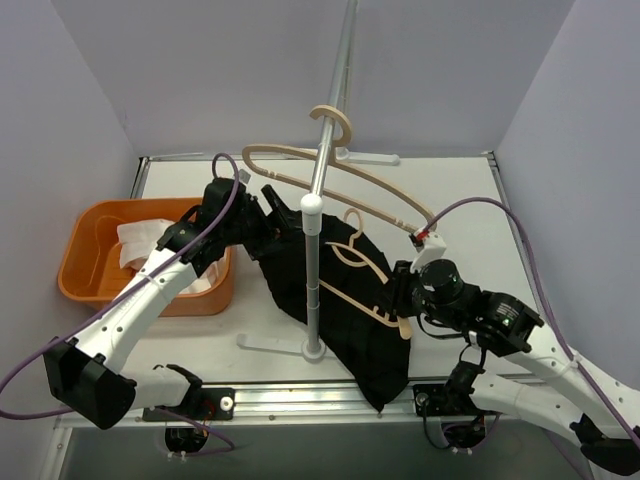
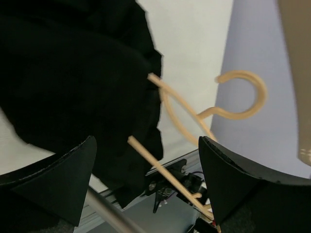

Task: Remove the skirt from the hanger

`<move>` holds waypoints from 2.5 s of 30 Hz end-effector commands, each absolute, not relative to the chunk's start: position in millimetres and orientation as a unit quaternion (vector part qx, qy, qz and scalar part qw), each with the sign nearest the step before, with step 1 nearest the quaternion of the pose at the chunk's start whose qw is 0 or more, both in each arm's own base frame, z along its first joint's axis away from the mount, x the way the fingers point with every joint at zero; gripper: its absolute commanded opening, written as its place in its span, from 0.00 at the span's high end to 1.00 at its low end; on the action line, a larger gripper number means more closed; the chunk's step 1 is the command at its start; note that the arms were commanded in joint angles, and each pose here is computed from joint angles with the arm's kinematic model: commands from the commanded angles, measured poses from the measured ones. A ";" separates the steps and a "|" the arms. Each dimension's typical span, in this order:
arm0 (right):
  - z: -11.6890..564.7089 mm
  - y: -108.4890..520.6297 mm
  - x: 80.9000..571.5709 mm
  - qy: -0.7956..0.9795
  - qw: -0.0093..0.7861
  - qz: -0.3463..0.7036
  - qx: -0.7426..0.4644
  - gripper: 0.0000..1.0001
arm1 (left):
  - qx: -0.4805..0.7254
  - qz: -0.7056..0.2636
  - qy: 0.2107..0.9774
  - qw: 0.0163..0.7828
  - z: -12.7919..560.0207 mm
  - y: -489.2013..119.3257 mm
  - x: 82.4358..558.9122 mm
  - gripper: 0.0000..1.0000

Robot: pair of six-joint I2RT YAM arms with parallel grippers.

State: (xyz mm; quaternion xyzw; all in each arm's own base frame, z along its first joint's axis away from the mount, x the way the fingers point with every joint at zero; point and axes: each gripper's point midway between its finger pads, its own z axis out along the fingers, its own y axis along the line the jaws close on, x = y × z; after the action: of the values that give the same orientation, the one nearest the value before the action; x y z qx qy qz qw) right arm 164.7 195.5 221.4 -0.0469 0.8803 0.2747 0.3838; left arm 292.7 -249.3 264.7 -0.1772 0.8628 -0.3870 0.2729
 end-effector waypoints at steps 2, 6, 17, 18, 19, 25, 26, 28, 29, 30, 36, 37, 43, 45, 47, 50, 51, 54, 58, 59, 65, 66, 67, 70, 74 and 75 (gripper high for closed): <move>235.2 159.3 169.1 0.875 0.417 0.241 0.042 1.00 | -0.155 -0.317 0.897 0.266 243.1 -229.4 276.7 0.06; 243.0 162.8 163.5 0.866 0.417 0.271 0.043 1.00 | -0.128 -0.318 0.904 0.257 228.4 -245.7 271.3 0.06; 251.9 168.2 161.0 0.861 0.416 0.291 0.039 1.00 | -0.065 -0.305 0.919 0.242 205.0 -306.2 264.7 0.06; 253.2 167.8 161.0 0.859 0.417 0.293 0.040 1.00 | -0.068 -0.285 0.926 0.238 195.5 -305.6 267.0 0.06; 255.2 167.3 160.9 0.858 0.419 0.295 0.041 1.00 | -0.067 -0.282 0.926 0.242 198.3 -308.0 269.6 0.06; 262.2 168.3 159.7 0.854 0.420 0.303 0.040 1.00 | -0.060 -0.250 0.931 0.258 186.1 -310.6 285.0 0.06; 262.9 168.4 159.7 0.854 0.421 0.304 0.041 1.00 | -0.055 -0.248 0.931 0.263 188.1 -312.2 288.7 0.06; 264.6 167.1 158.8 0.852 0.422 0.306 0.043 1.00 | -0.052 -0.235 0.935 0.260 178.7 -312.9 293.1 0.06; 265.0 166.5 158.6 0.852 0.422 0.307 0.044 1.00 | -0.053 -0.232 0.937 0.256 176.1 -312.3 294.6 0.06; 266.7 165.6 158.6 0.851 0.424 0.307 0.046 1.00 | -0.055 -0.226 0.939 0.252 169.9 -310.8 296.8 0.06; 268.1 160.9 156.4 0.850 0.426 0.306 0.050 1.00 | -0.067 -0.212 0.940 0.258 154.5 -300.2 304.3 0.15; 267.5 159.1 156.3 0.851 0.427 0.303 0.051 1.00 | -0.073 -0.208 0.941 0.257 151.9 -295.6 306.3 0.28; 268.1 147.5 157.0 0.853 0.435 0.281 0.060 1.00 | -0.077 -0.211 0.939 0.260 153.8 -283.5 306.0 0.76; 270.1 144.2 157.5 0.852 0.439 0.278 0.064 1.00 | -0.076 -0.214 0.938 0.261 161.4 -280.2 301.2 0.92; 272.5 137.0 159.0 0.852 0.447 0.265 0.071 1.00 | -0.075 -0.226 0.934 0.266 172.1 -278.1 295.7 0.98; 273.1 123.8 160.6 0.857 0.454 0.232 0.076 1.00 | -0.077 -0.228 0.932 0.272 183.3 -268.8 288.2 0.98; 279.4 119.6 159.7 0.856 0.458 0.228 0.078 1.00 | -0.079 -0.226 0.931 0.275 185.5 -265.0 287.4 0.98; 296.0 105.2 159.3 0.852 0.474 0.209 0.083 1.00 | -0.086 -0.234 0.930 0.272 190.5 -252.7 286.1 0.98; 322.3 87.5 163.2 0.839 0.504 0.185 0.095 1.00 | -0.098 -0.235 0.929 0.267 190.1 -237.5 282.0 0.98; 325.7 85.3 165.6 0.838 0.509 0.175 0.095 1.00 | -0.100 -0.238 0.927 0.271 193.0 -235.0 280.4 0.98; 331.0 78.7 168.8 0.836 0.516 0.155 0.102 1.00 | -0.110 -0.248 0.928 0.254 183.8 -226.0 272.0 0.98; 328.0 77.4 167.4 0.837 0.513 0.156 0.109 1.00 | -0.110 -0.252 0.927 0.254 185.0 -226.1 272.3 0.98; 326.2 75.6 166.7 0.837 0.512 0.155 0.112 1.00 | -0.107 -0.255 0.926 0.257 188.5 -226.7 273.4 0.98; 326.3 65.2 164.8 0.832 0.517 0.149 0.134 1.00 | -0.101 -0.258 0.925 0.260 198.0 -225.4 272.8 0.98; 332.8 49.6 169.4 0.828 0.529 0.104 0.154 1.00 | -0.096 -0.273 0.918 0.272 224.7 -222.9 265.1 0.98; 341.2 48.7 170.7 0.821 0.537 0.109 0.158 1.00 | -0.098 -0.275 0.916 0.276 229.3 -221.0 263.4 0.98</move>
State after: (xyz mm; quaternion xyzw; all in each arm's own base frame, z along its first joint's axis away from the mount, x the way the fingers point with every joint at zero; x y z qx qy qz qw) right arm 161.6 64.7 321.7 0.1191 0.8433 0.1364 0.5060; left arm 266.6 -221.2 178.8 -0.1120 0.9365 -0.2343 0.2354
